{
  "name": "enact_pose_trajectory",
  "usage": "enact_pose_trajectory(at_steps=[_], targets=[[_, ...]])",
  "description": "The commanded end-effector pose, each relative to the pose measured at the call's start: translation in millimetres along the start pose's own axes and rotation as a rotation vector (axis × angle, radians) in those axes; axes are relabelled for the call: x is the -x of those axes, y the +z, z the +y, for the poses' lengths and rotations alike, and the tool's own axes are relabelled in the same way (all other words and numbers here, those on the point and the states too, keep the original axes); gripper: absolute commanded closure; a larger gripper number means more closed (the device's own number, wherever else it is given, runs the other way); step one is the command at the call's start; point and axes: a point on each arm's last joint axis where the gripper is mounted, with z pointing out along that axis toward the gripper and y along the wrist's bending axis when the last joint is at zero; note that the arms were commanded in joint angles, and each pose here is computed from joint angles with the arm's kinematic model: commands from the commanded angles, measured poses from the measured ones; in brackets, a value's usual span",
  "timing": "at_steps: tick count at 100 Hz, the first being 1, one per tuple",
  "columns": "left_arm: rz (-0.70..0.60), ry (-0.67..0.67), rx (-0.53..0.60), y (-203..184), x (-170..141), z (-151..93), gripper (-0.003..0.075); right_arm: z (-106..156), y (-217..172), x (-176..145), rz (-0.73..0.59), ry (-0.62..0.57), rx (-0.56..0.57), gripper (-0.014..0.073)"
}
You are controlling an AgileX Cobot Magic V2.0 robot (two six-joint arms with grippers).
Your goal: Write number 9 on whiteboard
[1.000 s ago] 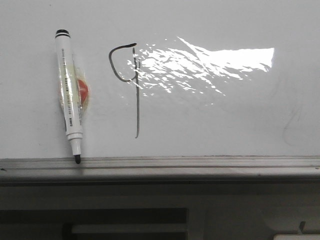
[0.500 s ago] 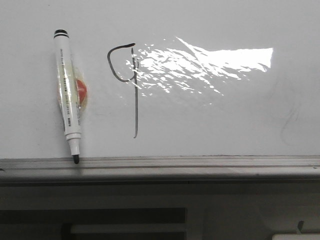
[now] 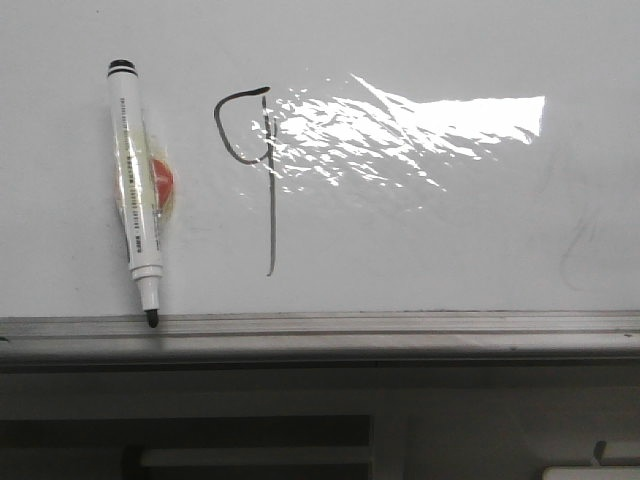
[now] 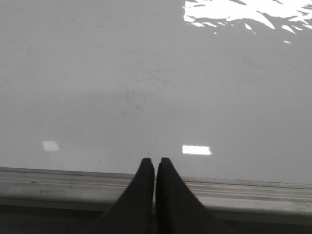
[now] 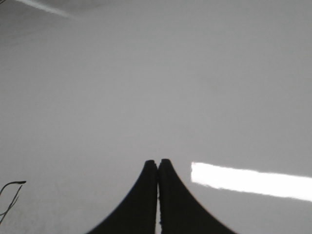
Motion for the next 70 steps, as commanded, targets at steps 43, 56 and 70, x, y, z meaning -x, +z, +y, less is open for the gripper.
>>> enact_pose_trajectory(at_steps=[43, 56, 70], targets=[[-0.051, -0.004, 0.002, 0, -1, 0, 0.0741, -14, -21, -46, 0.449, 0.107, -0.236, 0.0656], [-0.051, -0.004, 0.002, 0, -1, 0, 0.0741, -13, -27, -57, 0.582, 0.119, -0.248, 0.0656], [-0.051, -0.004, 0.002, 0, -1, 0, 0.0741, -13, -32, -63, 0.673, 0.137, -0.257, 0.0656]])
